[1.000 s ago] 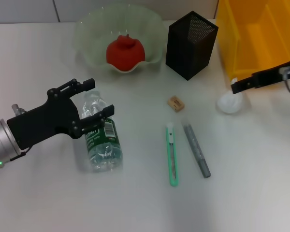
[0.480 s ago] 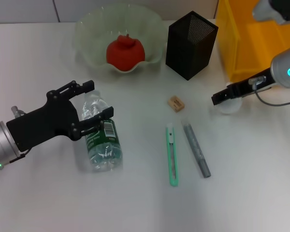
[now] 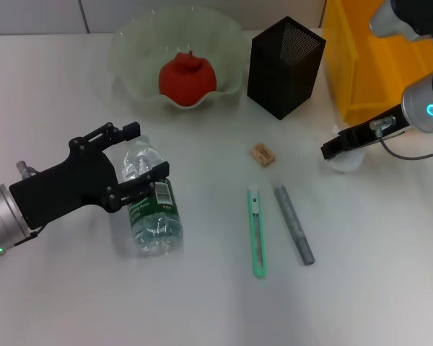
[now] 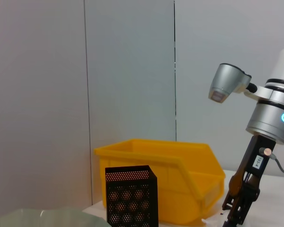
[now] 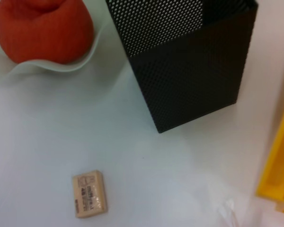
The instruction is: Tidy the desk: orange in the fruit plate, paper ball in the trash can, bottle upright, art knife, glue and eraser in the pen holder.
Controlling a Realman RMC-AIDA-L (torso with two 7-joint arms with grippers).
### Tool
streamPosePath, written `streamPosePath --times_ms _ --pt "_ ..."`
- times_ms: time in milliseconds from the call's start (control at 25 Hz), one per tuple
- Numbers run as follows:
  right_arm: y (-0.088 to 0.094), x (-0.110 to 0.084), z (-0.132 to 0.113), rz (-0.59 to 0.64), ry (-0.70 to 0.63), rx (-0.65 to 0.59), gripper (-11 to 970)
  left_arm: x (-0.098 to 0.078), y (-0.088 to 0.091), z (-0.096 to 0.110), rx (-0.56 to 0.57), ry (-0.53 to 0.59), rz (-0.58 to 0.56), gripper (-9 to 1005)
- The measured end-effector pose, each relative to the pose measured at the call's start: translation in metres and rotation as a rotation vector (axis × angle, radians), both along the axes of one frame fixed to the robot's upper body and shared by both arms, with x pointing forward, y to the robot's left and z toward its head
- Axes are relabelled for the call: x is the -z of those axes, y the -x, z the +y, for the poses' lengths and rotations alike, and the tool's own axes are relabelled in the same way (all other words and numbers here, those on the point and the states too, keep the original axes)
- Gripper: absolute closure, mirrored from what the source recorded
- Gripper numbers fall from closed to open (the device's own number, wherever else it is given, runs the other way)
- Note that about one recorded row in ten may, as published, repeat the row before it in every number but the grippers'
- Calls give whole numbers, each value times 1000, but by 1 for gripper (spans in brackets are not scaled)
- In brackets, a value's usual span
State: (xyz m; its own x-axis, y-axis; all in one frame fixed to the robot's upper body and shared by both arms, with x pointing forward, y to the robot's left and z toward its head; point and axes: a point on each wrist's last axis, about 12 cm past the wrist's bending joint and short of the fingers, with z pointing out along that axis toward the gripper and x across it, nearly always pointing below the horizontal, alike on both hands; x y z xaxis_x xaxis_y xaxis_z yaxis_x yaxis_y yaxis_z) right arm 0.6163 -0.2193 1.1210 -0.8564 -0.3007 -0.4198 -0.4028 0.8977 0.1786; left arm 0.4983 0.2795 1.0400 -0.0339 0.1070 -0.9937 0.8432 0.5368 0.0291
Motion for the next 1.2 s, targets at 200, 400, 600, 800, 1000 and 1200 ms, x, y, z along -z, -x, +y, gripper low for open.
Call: streamPosePath --times_ms 200,400,600,800,1000,1200 --pt "6 -12 -3 -15 -20 -9 402 2 2 -1 -3 -1 -7 192" --pt "15 -72 -11 -172 -75 -31 416 1 2 -1 -2 0 -9 192" --pt "13 -121 -44 -376 -62 63 417 2 2 -1 -1 0 -8 192" --pt "-9 -129 -74 -509 -15 128 417 1 1 -1 0 0 -9 192" --pt "-39 -106 -76 -476 -37 149 415 1 0 -3 4 1 -10 192" --pt "-48 -93 -73 -449 -37 146 369 0 -1 -4 8 7 -15 191"
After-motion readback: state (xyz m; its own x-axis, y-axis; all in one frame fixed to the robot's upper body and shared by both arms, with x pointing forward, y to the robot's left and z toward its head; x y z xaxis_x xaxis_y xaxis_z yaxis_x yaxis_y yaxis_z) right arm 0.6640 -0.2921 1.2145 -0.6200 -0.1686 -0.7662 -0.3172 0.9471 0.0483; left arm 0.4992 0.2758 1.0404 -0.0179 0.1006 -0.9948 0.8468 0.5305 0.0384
